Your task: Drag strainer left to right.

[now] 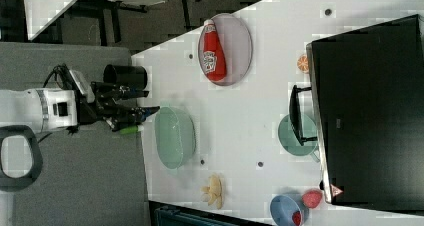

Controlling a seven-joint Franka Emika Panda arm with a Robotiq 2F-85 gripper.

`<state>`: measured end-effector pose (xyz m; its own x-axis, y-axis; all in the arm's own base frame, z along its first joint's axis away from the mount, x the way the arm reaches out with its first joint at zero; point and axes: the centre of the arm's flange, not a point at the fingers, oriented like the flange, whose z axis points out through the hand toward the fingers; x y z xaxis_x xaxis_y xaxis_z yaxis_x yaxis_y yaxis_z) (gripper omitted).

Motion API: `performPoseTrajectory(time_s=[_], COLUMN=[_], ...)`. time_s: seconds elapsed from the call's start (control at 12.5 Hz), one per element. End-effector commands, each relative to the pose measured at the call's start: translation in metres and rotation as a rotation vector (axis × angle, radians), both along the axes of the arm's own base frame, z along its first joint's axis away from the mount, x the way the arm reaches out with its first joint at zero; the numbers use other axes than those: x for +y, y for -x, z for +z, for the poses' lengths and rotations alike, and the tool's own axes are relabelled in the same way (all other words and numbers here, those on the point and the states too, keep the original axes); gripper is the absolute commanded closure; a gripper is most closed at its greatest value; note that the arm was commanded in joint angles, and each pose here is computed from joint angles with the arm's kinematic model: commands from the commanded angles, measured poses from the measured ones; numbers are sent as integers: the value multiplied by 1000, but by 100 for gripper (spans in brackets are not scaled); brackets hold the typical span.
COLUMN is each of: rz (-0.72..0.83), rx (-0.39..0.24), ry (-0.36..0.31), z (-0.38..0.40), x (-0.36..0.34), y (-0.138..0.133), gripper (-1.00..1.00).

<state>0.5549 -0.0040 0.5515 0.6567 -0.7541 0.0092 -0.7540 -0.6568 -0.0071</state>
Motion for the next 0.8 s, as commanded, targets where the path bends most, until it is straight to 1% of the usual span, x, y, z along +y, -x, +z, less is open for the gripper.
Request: performPoseTrajectory(time_s=[0.08,0.24,0.48,0.64,0.8], rz=[-93,-72,43,121,137], rx=[-57,-54,-20,27,79], ry=[16,14,-3,28,66], z=[73,71,56,32,0], x=[-19,-6,64,125,185], y=[128,127,122,123,126], gripper=[-59,-99,-100,-100,-100])
